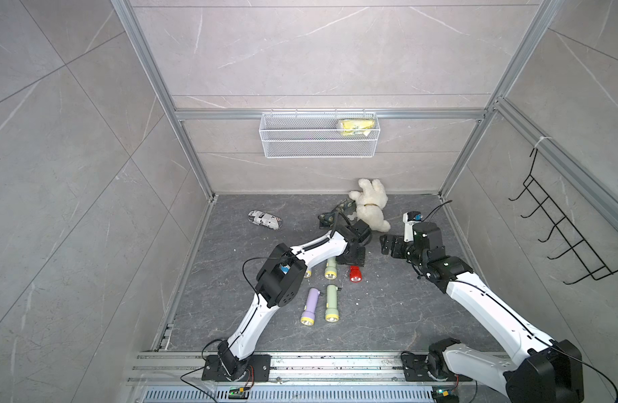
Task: Close the plug at the bottom of the flashlight
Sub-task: Pick up the flashlight from the center of the board.
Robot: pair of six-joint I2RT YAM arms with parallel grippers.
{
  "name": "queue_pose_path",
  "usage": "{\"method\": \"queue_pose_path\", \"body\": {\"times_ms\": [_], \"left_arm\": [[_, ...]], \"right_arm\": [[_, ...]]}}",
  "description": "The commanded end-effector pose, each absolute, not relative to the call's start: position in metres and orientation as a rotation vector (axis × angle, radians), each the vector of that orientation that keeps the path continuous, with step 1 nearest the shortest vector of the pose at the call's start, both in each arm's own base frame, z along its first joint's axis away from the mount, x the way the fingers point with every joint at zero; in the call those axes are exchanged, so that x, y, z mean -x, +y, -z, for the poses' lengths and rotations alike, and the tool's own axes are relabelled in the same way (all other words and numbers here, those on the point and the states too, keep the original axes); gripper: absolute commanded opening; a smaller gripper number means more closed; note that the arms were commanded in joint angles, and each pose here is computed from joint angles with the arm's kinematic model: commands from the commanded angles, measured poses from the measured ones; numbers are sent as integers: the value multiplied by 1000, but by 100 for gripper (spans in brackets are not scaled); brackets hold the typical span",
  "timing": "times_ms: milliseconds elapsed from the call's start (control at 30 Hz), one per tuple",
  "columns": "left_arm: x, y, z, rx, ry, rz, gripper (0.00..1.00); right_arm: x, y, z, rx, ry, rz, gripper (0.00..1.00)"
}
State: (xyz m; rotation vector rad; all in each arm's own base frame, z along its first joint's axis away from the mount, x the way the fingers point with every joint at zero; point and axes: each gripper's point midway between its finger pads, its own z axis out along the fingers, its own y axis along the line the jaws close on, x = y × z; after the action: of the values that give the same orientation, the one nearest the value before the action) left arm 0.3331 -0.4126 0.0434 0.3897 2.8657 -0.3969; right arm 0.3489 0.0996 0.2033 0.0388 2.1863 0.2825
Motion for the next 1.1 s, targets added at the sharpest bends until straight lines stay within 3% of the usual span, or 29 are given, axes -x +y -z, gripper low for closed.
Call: {"method": "queue_pose_path", "body": {"times_ms": [0,367,733,1067], "left_arm": [[-332,-420,-50,-402,2878,429,52],[-320,-415,-14,-497,2994,307,51],[-311,-408,-17,-598,3013,186,50],[-310,-409,-11,-610,2997,185,25]], "right_arm": [[-345,96,-200,-63,2195,-278,100],[-346,95,-200,-66,2195,-282,100],[-346,95,-200,-68,2194,-284,99],[-345,95,-200,-69,2194,-286,99]]}}
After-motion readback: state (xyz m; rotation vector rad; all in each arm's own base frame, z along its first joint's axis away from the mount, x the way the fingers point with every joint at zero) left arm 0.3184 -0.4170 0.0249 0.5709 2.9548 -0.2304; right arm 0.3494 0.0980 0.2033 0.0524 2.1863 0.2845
